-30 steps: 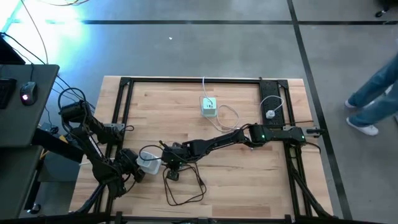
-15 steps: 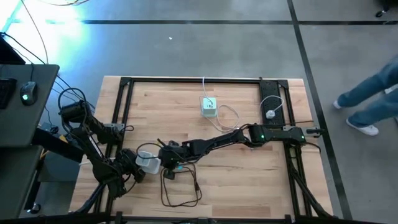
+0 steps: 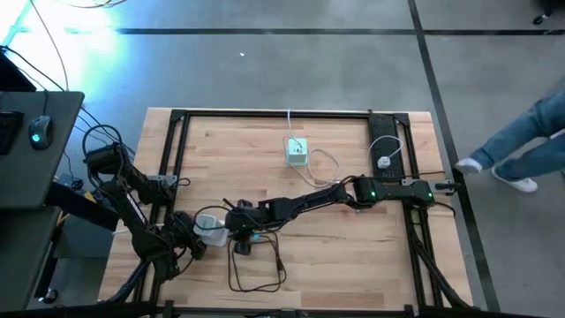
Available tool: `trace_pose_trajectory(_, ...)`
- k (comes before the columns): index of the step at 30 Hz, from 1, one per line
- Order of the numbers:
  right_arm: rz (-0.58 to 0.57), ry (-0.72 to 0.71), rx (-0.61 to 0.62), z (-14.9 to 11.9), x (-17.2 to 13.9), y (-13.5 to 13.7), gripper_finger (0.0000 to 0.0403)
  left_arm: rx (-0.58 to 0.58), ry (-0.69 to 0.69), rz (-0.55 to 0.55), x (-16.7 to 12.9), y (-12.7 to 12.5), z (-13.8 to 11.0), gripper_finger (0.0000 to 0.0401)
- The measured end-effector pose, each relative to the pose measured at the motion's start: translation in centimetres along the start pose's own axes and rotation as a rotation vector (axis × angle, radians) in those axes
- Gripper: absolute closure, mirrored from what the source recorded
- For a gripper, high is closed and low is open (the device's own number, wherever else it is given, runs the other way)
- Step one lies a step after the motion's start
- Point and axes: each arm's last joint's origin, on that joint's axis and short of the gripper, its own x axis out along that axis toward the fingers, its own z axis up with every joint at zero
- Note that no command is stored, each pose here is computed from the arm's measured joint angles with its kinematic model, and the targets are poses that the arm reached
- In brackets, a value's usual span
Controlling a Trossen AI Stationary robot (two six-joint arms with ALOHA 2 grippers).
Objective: Insert USB
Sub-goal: Insert the black charger cable into the bottom white outlet extension
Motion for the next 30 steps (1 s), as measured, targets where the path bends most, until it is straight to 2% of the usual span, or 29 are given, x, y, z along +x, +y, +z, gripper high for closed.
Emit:
trace_pose_trajectory(5,-0.02,0.007,-0.013,0.4,-0.6,-0.3,0.0236,-0.003,0.002,-0.007,0.0,-0.1,0.0,0.0401)
trace_pose_trajectory(11,-0.033,-0.036,-0.064,1.8,-1.9,-0.1,0.0225,0.002,-0.001,-0.015,0.0,-0.1,-0.1,0.0401)
trace_pose_trajectory(20,-0.085,0.183,-0.049,-0.3,-2.2,-0.7,0.0225,0.012,0.012,-0.021,0.0,-0.2,-0.1,0.0401)
trace_pose_trajectory(24,-0.121,0.181,-0.031,-0.6,-2.0,-0.9,0.024,0.012,0.01,-0.023,0.0,-0.2,-0.1,0.0401)
trace_pose_trajectory(30,-0.113,0.169,-0.024,-0.6,-1.9,-1.0,0.0299,0.014,0.003,-0.025,0.0,-0.2,-0.1,0.0401)
